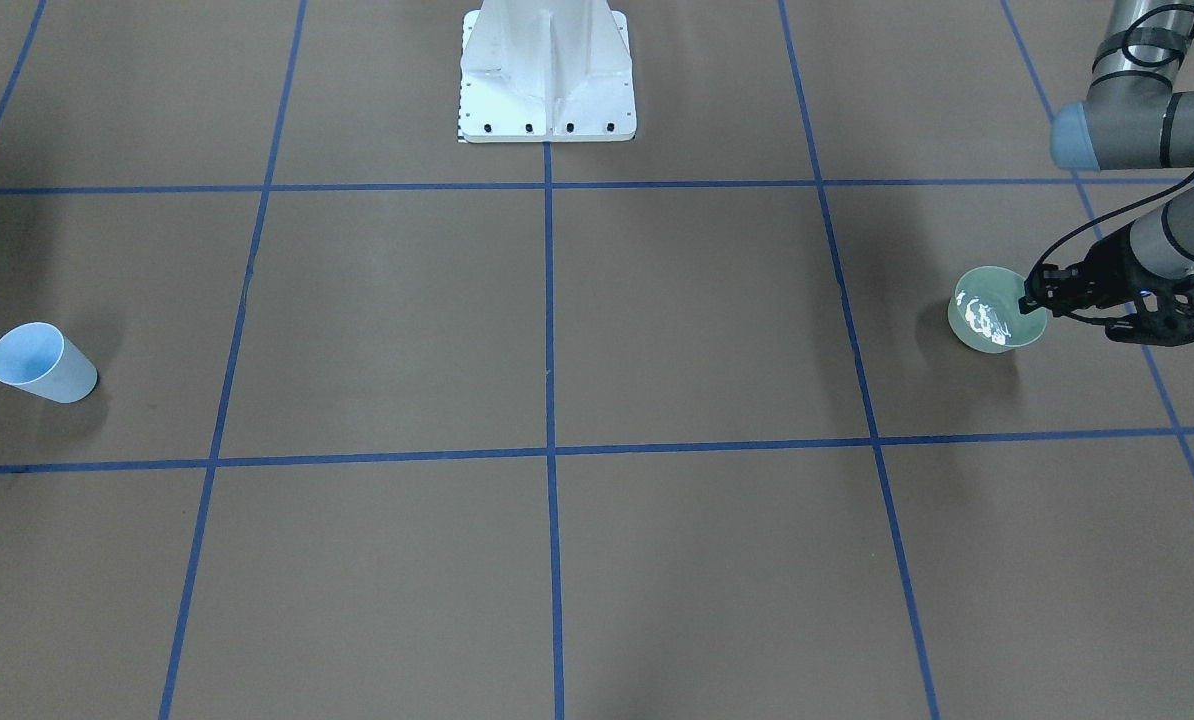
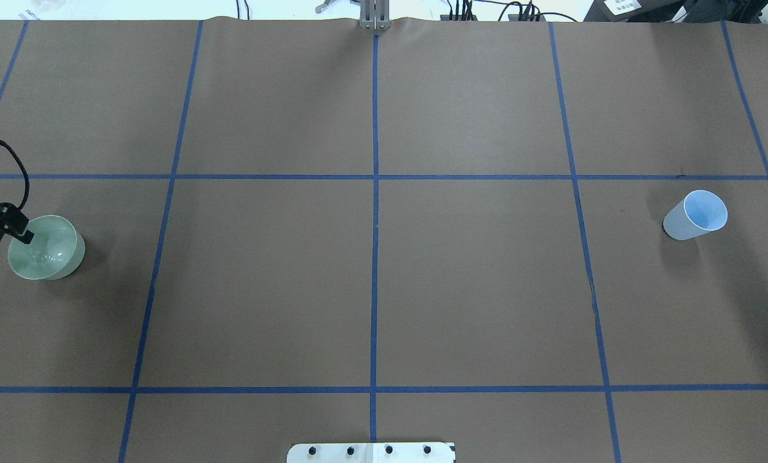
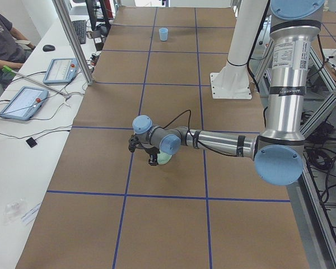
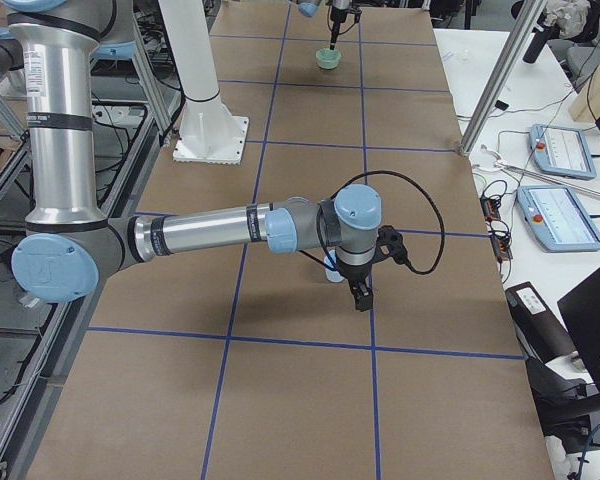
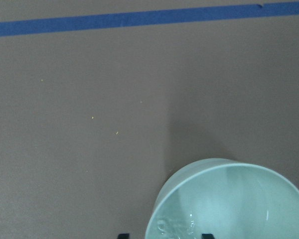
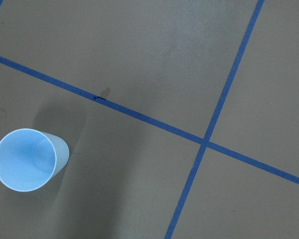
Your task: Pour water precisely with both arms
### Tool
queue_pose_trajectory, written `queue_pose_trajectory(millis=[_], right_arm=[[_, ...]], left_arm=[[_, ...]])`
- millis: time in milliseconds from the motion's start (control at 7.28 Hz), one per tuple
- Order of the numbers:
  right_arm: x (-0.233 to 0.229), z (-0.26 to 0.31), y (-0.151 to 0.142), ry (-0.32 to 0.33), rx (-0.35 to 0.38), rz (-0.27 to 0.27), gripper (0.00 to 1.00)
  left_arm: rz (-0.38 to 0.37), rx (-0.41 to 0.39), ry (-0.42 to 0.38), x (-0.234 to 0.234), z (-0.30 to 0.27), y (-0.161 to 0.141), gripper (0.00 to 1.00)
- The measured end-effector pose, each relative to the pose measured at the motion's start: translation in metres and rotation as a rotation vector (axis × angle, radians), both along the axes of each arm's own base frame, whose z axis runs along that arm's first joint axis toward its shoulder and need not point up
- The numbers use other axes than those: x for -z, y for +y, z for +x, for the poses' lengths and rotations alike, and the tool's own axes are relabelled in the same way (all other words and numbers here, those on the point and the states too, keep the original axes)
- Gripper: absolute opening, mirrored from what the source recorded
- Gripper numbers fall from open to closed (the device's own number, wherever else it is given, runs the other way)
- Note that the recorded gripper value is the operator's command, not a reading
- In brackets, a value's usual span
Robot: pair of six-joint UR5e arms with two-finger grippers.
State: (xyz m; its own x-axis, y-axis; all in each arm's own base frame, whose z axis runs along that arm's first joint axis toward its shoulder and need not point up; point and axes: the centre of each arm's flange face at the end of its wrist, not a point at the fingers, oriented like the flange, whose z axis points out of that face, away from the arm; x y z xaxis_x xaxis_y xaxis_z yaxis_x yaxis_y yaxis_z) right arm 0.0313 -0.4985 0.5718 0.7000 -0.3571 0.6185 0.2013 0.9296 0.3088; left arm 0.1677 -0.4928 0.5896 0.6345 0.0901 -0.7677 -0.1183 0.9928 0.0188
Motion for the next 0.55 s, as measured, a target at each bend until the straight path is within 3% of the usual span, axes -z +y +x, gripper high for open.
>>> queue_pose_trajectory(millis=[275,550], right_arm=[[-0.005,0.000,-0.001,-0.001,-0.031,-0.037,0.99],[-0.008,0.007,-0.004,-0.002,-0.052,-0.079,0.99]], left_arm=[[0.127,0.063,0.017,0.031,-0.063,-0.012,1.00],[0.230,0.082,-0.017,0.028,-0.146,-0.018,1.00]])
